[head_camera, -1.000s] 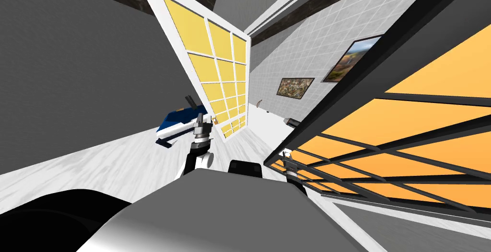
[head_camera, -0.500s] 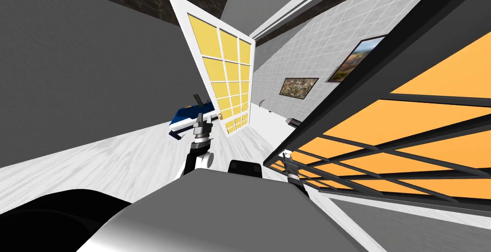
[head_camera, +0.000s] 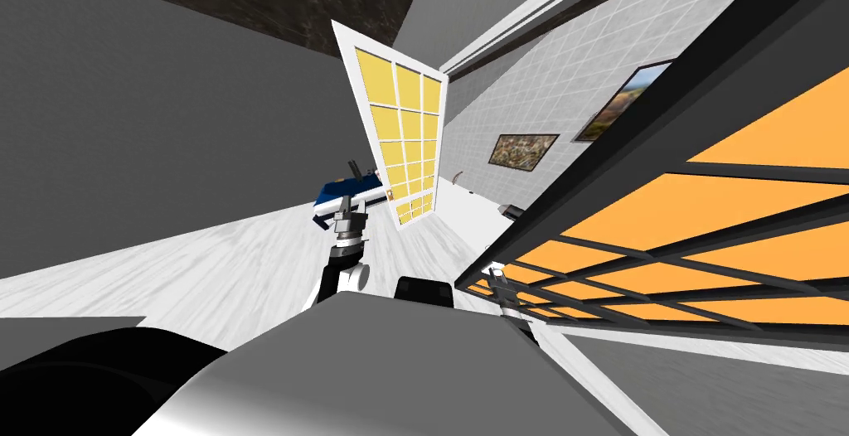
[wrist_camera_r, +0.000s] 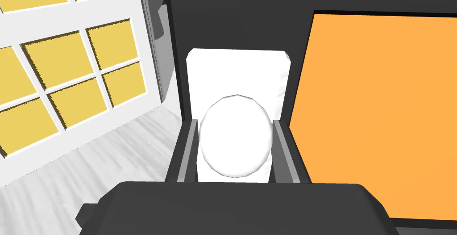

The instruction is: Pull the door open

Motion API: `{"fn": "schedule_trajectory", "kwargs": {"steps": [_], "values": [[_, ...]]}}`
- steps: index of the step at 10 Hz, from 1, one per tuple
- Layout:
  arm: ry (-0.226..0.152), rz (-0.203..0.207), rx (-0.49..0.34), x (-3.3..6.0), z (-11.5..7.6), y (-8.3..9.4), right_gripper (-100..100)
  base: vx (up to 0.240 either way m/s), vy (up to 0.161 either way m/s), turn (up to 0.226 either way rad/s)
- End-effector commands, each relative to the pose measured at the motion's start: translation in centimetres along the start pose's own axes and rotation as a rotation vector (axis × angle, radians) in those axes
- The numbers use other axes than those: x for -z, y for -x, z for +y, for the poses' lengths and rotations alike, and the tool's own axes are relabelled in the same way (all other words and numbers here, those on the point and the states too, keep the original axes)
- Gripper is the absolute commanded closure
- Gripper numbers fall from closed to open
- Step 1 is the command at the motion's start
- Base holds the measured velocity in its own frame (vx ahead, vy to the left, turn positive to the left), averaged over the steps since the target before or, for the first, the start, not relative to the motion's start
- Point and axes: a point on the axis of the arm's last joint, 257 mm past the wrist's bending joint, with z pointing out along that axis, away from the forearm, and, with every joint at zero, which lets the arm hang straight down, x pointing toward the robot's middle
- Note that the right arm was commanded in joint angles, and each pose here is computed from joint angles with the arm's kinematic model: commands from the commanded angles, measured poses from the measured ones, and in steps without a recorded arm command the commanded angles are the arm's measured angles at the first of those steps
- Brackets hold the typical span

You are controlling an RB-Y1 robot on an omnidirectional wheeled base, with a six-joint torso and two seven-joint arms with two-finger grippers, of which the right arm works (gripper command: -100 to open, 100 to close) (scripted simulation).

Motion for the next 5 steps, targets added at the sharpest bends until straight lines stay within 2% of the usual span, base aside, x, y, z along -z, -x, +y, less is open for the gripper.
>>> {"fn": "schedule_trajectory", "kwargs": {"steps": [1, 2, 5], "values": [[0.000, 0.000, 0.000, 0.00, 0.0, 0.0, 100, -0.100, -0.019, 0.022], [-0.015, -0.005, -0.002, 0.59, -0.2, 0.2, 100, -0.140, 0.000, 0.110], [-0.038, 0.001, -0.001, 1.14, 0.0, 0.1, 100, -0.206, -0.028, 0.137]]}}
